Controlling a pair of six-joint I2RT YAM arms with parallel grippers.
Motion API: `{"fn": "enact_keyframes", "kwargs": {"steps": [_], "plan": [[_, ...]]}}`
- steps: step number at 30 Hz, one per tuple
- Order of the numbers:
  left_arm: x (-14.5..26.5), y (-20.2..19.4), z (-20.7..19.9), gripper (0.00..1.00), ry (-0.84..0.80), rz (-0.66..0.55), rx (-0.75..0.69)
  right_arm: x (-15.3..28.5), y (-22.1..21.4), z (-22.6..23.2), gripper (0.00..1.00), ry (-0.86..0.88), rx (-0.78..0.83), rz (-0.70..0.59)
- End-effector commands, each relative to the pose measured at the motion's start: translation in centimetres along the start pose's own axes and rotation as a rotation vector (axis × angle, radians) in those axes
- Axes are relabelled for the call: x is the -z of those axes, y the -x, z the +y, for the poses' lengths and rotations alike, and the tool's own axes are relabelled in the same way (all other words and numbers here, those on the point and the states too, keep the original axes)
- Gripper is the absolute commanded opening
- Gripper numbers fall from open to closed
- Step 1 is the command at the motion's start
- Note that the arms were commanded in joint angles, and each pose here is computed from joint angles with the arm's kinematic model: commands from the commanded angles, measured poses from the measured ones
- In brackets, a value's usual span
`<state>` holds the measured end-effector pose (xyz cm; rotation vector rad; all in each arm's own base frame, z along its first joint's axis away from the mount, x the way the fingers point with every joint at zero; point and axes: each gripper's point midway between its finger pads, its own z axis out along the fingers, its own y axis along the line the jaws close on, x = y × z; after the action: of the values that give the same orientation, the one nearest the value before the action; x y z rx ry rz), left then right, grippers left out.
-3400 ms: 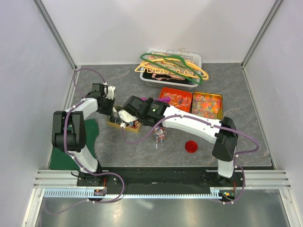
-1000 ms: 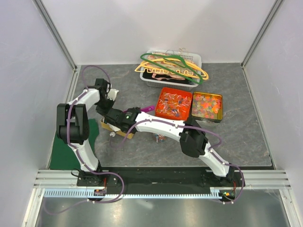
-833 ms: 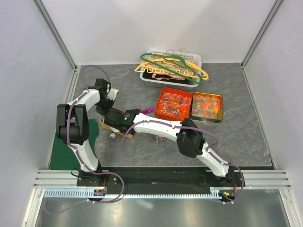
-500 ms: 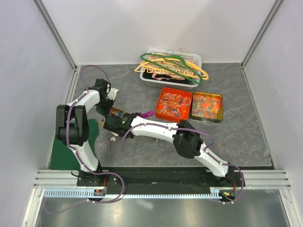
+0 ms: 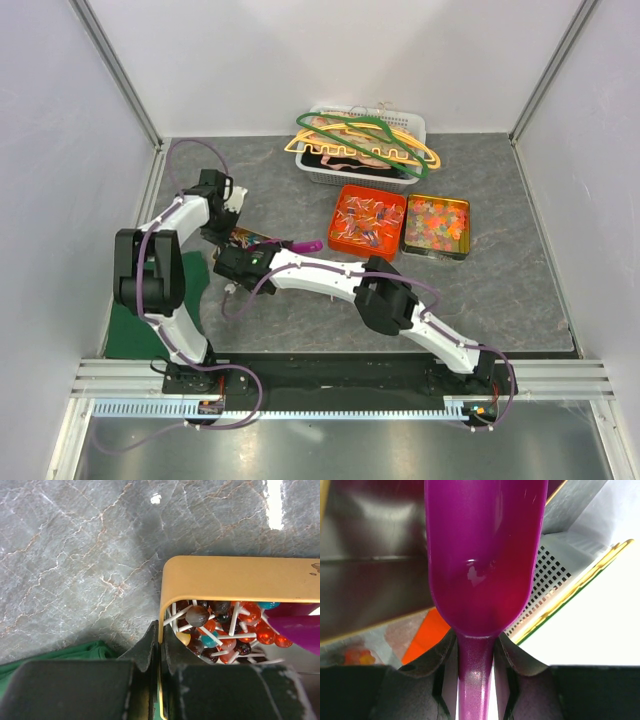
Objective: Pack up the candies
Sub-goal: Pick up the storage box at the center of the board.
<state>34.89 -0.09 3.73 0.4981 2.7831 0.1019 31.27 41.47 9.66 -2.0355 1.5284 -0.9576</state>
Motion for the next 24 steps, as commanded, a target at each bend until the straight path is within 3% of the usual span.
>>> {"fn": "enact_keyframes", "kwargs": {"steps": [1,10,24], "plan": [[1.7,1.9,0.9,0.02,0.059,-0.106,0.049,-0.7,1.1,1.6,0.0,0.021,-0.016,0.002],[3.0,2.9,1.9,0.02,0.123,-0.172,0.068,1.0,3.1,3.6,0.0,0.105,0.026,-0.105],[4.5,3.3,1.8,0.02,0.129,-0.24,0.09,0.0,6.6,4.1,0.0,0.124,-0.103,-0.191]]}}
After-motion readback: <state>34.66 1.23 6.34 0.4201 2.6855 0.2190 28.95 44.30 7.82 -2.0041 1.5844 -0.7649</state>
